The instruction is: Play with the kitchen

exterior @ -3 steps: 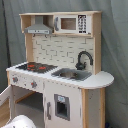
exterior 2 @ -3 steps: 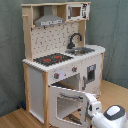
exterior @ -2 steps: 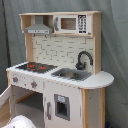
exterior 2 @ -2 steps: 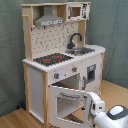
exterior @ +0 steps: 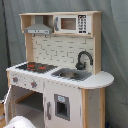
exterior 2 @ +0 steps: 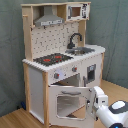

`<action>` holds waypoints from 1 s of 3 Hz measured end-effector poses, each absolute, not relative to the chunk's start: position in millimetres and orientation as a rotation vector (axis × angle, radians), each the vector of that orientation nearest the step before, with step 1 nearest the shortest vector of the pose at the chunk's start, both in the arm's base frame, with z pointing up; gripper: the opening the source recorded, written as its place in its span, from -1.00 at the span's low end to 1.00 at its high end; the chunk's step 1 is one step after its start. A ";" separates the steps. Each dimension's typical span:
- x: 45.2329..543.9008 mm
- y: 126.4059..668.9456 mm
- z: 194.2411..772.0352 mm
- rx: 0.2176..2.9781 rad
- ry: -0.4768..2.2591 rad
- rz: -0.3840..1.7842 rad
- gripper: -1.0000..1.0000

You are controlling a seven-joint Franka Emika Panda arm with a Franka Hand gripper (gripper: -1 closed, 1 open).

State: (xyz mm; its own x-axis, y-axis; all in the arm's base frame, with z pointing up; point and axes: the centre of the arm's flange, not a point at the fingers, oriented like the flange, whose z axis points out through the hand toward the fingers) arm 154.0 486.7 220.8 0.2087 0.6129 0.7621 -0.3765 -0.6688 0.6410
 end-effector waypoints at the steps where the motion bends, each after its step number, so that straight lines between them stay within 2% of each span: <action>1: 174.9 463.1 214.7 1.698 0.245 1.555 1.00; 3: 223.5 444.3 203.8 1.736 0.313 1.507 1.00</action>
